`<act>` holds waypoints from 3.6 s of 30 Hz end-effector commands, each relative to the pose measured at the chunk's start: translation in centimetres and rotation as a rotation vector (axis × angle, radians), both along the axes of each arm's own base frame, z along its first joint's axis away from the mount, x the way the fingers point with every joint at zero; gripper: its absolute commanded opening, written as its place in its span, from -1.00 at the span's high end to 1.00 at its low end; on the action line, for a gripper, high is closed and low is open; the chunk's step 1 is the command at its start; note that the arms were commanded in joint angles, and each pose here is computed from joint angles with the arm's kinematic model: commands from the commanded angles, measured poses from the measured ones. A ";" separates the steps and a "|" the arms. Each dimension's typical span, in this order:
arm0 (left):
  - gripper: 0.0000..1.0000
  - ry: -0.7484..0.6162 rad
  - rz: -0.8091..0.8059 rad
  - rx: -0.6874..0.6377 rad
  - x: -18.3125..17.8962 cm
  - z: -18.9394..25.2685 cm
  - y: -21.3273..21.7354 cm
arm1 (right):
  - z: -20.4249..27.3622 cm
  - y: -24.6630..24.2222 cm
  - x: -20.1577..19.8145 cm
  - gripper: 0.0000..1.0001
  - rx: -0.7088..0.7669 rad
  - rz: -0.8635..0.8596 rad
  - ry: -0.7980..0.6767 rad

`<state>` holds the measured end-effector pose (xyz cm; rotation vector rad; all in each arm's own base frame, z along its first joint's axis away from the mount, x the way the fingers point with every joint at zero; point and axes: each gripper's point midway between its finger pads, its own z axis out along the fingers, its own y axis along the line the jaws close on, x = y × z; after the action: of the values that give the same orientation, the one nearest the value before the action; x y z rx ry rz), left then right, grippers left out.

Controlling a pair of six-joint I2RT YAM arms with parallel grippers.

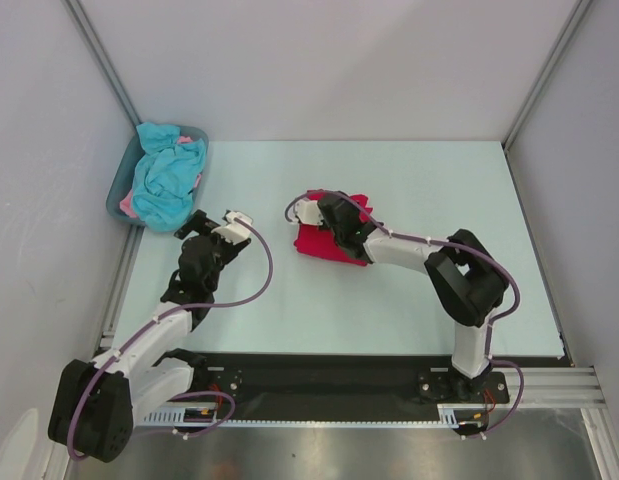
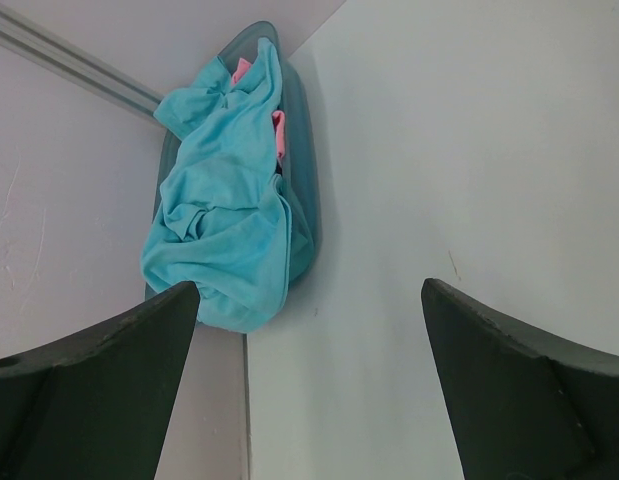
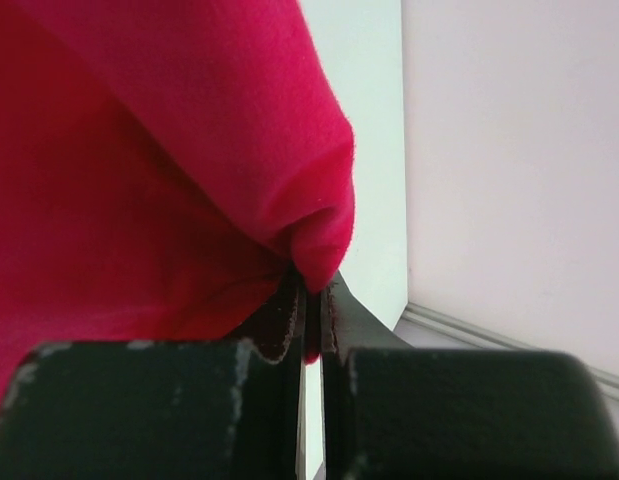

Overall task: Fold and stack the t-shirts
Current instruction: Fold the tshirt

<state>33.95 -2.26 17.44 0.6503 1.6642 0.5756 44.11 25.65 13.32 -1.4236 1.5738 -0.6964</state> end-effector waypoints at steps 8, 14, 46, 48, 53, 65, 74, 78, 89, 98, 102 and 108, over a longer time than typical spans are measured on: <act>-1.00 -0.043 0.003 -0.042 0.1 1.0 0.0 | 2.0 -0.4 4.2 1.00 0.049 -0.056 -0.098; -1.00 -0.047 0.003 -0.044 0.0 1.0 0.0 | 1.5 -0.3 5.9 1.00 0.048 -0.067 -0.102; -0.99 -0.056 -0.004 -0.062 -0.2 1.5 -0.1 | 11.2 -4.6 9.2 -0.78 0.156 -0.275 -0.394; -1.00 -0.059 -0.004 -0.065 -0.2 1.6 -0.1 | 12.0 -4.7 9.2 -0.84 0.157 -0.274 -0.412; -1.00 -0.066 -0.003 -0.062 -0.3 1.8 -0.1 | 10.6 -4.3 8.7 -1.00 0.167 -0.251 -0.326; -0.99 -0.072 -0.004 -0.060 -0.2 2.0 -0.1 | 0.6 -2.9 6.5 -1.00 0.093 -0.193 -0.014; -0.99 -0.079 0.001 -0.057 -0.3 2.1 0.1 | 3.3 -0.3 4.7 -0.19 0.176 -0.145 -0.093; -0.99 -0.091 0.021 -0.046 -0.2 2.5 0.4 | 1.3 0.7 3.1 1.00 0.108 -0.133 -0.105; -1.00 -0.168 0.265 -0.117 0.1 4.0 5.8 | -8.2 3.3 -1.6 1.00 -0.028 -0.041 0.039; -1.00 -0.151 0.235 -0.128 0.0 3.8 5.4 | -13.3 3.4 -3.8 1.00 -0.045 -0.023 0.201; -1.00 -0.144 0.246 -0.127 0.2 3.8 5.4 | -14.9 4.0 -5.0 1.00 -0.027 0.002 0.301; -1.00 -0.143 0.244 -0.134 0.1 3.7 5.4 | -13.2 4.6 -4.6 1.00 -0.036 0.003 0.211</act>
<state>33.67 3.04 18.96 0.3715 1.6896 0.6870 41.94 29.40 3.14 -1.4588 1.6981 -0.6684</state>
